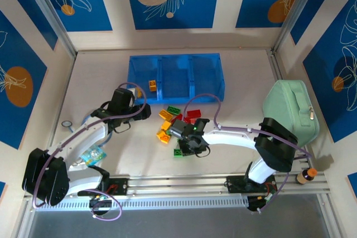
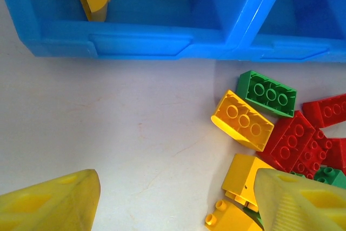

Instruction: Sort the legos into containers by color

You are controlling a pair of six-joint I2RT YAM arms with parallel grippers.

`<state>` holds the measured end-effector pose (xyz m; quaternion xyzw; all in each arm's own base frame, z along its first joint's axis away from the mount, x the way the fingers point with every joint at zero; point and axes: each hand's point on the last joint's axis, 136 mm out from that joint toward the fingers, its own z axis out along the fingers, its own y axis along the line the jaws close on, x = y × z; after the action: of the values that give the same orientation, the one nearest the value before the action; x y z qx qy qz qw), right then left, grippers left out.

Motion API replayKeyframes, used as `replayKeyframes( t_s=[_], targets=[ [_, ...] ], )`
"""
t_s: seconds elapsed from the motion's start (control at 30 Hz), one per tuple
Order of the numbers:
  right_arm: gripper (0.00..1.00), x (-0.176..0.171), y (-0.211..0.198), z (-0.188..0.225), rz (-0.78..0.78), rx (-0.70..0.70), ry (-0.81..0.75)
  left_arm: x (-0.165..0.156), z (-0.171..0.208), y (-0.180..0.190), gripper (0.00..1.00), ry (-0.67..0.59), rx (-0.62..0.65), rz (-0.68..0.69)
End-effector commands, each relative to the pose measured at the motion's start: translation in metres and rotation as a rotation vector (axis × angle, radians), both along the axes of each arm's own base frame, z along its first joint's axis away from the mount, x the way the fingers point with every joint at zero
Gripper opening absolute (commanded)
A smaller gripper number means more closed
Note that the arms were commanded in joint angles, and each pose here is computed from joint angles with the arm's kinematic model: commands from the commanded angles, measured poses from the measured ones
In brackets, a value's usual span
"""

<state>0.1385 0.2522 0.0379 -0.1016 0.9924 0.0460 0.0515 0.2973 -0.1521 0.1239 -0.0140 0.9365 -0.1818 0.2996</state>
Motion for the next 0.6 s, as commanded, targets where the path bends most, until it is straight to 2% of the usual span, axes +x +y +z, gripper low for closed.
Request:
replayKeyframes(
  t_s=[0.0,0.2,0.43,0.57],
  targets=[
    [0.3,0.001,-0.008,0.012,-0.005,-0.047,-0.032,-0.001,-0.001,0.001,0.75,-0.005,0.011,0.005],
    [0.31,0.025,0.004,0.059,0.037,0.018,-0.14,-0.002,0.005,-0.003,0.75,-0.039,-0.008,-0.016],
    [0.3,0.106,0.025,0.107,0.048,0.134,-0.25,-0.012,0.014,-0.002,0.75,-0.073,0.089,-0.051],
    [0.3,0.156,0.037,0.121,0.06,0.156,-0.283,-0.023,0.022,0.001,0.75,-0.095,0.096,-0.057]
  ],
)
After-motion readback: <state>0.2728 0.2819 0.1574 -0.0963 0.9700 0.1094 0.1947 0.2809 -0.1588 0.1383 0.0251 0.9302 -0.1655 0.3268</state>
